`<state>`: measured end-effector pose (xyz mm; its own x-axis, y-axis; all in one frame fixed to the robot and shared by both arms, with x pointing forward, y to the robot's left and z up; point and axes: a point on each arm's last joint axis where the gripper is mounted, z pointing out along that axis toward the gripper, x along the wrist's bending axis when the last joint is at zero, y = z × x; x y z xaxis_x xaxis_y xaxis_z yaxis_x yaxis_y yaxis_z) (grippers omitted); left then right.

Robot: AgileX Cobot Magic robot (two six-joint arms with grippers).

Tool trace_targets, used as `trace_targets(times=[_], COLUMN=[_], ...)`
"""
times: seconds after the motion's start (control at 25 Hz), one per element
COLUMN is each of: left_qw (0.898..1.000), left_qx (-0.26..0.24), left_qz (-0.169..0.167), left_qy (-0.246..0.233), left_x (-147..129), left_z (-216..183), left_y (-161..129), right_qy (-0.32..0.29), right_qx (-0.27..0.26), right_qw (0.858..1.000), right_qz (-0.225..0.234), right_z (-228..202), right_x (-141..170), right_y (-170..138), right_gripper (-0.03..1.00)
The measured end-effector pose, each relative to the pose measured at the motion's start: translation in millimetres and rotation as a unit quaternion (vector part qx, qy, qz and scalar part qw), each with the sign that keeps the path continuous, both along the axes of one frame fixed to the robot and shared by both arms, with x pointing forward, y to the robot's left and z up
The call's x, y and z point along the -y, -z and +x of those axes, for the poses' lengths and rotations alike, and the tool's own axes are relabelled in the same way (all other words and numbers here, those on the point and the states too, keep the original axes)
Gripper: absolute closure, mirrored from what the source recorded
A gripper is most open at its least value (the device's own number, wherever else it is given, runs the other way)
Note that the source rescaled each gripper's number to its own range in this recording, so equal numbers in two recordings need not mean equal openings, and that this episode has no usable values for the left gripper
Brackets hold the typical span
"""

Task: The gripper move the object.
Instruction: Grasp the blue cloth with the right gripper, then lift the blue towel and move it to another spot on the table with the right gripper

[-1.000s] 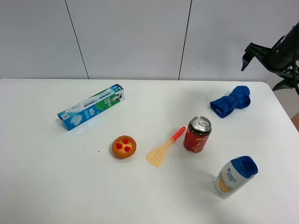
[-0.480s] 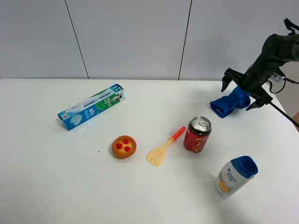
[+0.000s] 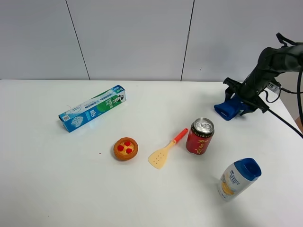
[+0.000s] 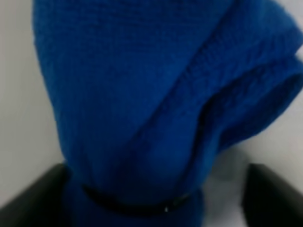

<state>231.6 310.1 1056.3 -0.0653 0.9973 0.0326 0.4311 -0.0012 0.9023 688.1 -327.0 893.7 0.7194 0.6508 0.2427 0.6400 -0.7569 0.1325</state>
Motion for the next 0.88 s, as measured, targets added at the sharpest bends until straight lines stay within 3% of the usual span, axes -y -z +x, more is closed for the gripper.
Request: trace_targets(times=[0.08,0.12,0.4,0.56,0.68,0.8,0.84,0.88], left_qw=[1.0,1.0,1.0,1.0,1.0,1.0,1.0,1.0], left_qx=[0.0,0.0,0.0,0.0,0.0,0.0,0.0,0.0], left_qz=[0.0,0.0,0.0,0.0,0.0,0.0,0.0,0.0], left_qy=[0.0,0.0,0.0,0.0,0.0,0.0,0.0,0.0], left_x=[0.0,0.0,0.0,0.0,0.0,0.0,0.0,0.0], left_z=[0.0,0.0,0.0,0.0,0.0,0.0,0.0,0.0], left_y=[0.0,0.0,0.0,0.0,0.0,0.0,0.0,0.0], right_qy=[0.002,0.003,-0.024,-0.115,-0.207,-0.296,-0.333,-0.391], right_qx=[0.001,0.0,0.003,0.021,0.044,0.064,0.073,0.089], right_qw=[1.0,1.0,1.0,0.993,0.977,0.951,0.938,0.913], right_qz=[0.004,0.005,0.008,-0.012,-0.037,-0.056,-0.065,-0.078], right_z=[0.5,0.5,0.9,8.9,18.0,23.1,24.3,25.1], right_x=[-0.5,-0.8,-2.4,-14.2,-34.7,-63.7,-75.4,-98.5], right_y=[-0.7,-0.9,-5.0,-24.3,-47.8,-64.6,-70.7,-80.2], right_gripper=[0.93,0.97,0.97,0.97,0.97,0.97,0.97,0.97])
